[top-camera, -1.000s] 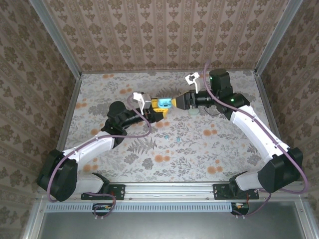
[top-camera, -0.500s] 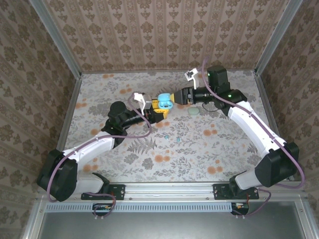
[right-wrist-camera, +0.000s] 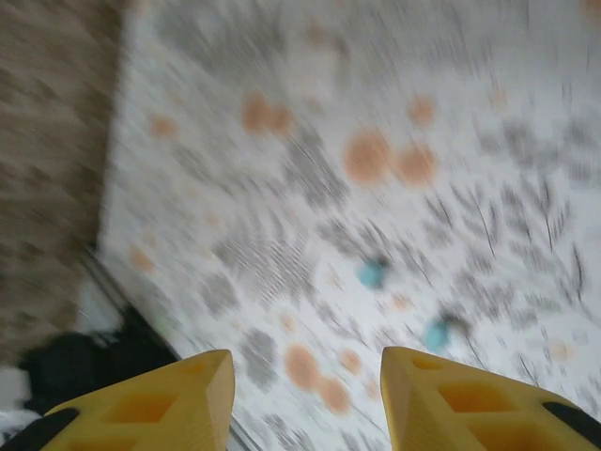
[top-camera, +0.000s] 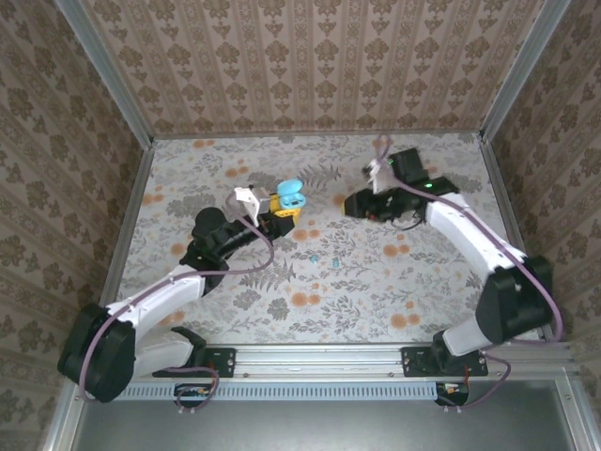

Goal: Insert wireless bluetooth earbuds into charging case

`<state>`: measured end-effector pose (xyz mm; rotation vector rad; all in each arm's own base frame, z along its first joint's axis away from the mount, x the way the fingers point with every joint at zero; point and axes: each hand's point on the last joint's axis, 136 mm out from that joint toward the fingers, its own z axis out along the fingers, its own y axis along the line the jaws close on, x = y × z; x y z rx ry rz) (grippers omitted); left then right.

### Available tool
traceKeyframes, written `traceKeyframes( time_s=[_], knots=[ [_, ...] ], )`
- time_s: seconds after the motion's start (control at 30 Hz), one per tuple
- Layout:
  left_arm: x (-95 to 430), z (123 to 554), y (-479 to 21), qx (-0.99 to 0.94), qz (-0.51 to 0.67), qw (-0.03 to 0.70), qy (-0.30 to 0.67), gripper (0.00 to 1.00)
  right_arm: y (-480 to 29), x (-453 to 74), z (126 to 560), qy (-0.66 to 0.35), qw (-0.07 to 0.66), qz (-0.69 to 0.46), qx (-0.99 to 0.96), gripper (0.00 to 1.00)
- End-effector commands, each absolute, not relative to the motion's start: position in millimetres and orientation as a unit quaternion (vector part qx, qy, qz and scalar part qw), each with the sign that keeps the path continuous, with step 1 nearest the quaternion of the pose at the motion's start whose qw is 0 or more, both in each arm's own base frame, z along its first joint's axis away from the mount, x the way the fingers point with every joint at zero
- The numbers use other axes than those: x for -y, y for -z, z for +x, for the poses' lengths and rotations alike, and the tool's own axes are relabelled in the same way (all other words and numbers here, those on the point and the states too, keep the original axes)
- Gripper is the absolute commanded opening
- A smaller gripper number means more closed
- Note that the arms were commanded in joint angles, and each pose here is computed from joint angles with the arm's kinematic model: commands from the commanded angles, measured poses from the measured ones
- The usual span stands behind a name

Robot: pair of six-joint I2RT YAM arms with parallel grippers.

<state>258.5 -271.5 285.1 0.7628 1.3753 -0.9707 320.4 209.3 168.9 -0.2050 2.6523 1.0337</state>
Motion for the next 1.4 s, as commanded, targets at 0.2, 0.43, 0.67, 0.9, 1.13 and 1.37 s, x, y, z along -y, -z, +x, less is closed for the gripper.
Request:
traceKeyframes(
  time_s=[0.2,0.43,0.67,0.9,1.13,1.37],
  knots=[
    [245,249,-304,-0.584,0.318,0.639,0.387,0.26,-72,-228,296,-0.248,0.011,-0.14,-0.958,0.47],
    [239,244,-306,-0.586,0.317,0.64,0.382,0.26,-41,-236,312,-0.232,-0.012,-0.173,-0.957,0.45],
    [239,244,-306,-0.587,0.316,0.64,0.381,0.26,-26,-235,296,-0.232,-0.053,-0.186,-0.953,0.42],
    [245,247,-306,-0.587,0.324,0.632,0.389,0.26,-21,-228,274,-0.233,-0.084,-0.193,-0.949,0.4],
    [247,250,-307,-0.587,0.324,0.631,0.39,0.26,-35,-234,257,-0.27,-0.094,-0.197,-0.938,0.38],
    [248,251,-305,-0.589,0.324,0.629,0.391,0.27,-50,-250,237,-0.327,-0.112,-0.191,-0.918,0.39]
  ],
)
